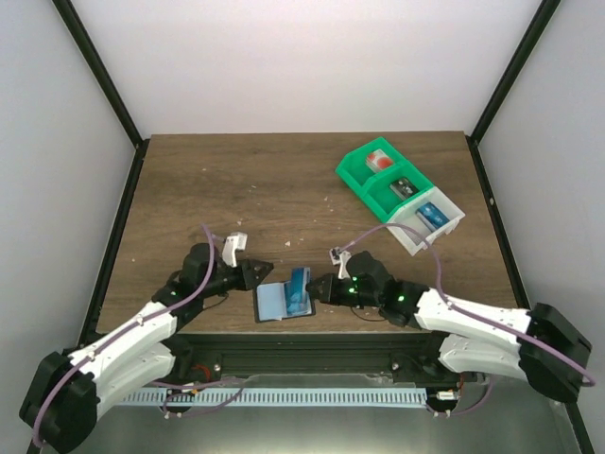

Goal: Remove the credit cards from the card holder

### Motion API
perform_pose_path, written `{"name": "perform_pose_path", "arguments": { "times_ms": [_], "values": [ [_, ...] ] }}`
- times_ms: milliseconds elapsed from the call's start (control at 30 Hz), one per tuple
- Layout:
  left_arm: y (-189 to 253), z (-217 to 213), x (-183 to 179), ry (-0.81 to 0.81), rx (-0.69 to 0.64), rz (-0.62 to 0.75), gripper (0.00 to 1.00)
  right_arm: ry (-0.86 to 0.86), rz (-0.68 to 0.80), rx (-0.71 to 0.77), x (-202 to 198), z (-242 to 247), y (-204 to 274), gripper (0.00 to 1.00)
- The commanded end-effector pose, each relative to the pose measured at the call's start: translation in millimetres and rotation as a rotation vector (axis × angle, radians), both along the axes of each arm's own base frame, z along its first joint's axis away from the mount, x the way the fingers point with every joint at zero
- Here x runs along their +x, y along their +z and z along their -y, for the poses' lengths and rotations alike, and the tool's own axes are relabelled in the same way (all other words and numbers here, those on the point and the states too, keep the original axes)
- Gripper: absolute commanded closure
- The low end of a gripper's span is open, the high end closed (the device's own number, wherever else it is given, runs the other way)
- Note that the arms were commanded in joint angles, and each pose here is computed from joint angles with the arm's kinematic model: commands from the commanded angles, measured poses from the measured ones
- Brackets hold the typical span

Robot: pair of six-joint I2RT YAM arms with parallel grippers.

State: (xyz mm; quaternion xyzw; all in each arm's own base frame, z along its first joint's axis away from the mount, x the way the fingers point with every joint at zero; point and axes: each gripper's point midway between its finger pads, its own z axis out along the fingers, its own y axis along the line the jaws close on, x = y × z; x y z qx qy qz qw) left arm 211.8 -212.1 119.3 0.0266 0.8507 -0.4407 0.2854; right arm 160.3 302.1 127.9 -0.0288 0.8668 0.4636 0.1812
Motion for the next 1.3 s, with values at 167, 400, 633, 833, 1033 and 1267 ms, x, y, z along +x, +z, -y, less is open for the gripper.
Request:
{"name": "perform_pose_path", "arguments": {
  "times_ms": [167,400,633,833,1033,1267],
  "values": [
    [95,29,-18,-0.277,-0.001,0.591,0.61,-0.211,-0.051,0.124,20,19,67,1.00],
    [127,42,-55,-0.504,0.001,0.923,0.53,-0.376,-0.194,0.188,35,21,108,1.00],
    [137,39,-61,-0.552,0.077,1.132,0.43,-0.360,-0.277,0.313,34,6,126,1.00],
    [139,39,-56,-0.559,0.150,1.203,0.43,-0.309,-0.329,0.328,28,-3,117,1.00],
    [134,42,-62,-0.623,0.157,1.247,0.44,-0.277,-0.373,0.359,23,-8,112,1.00],
    [125,44,-71,-0.697,0.159,1.256,0.44,-0.303,-0.394,0.366,24,-5,111,1.00]
  ]
}}
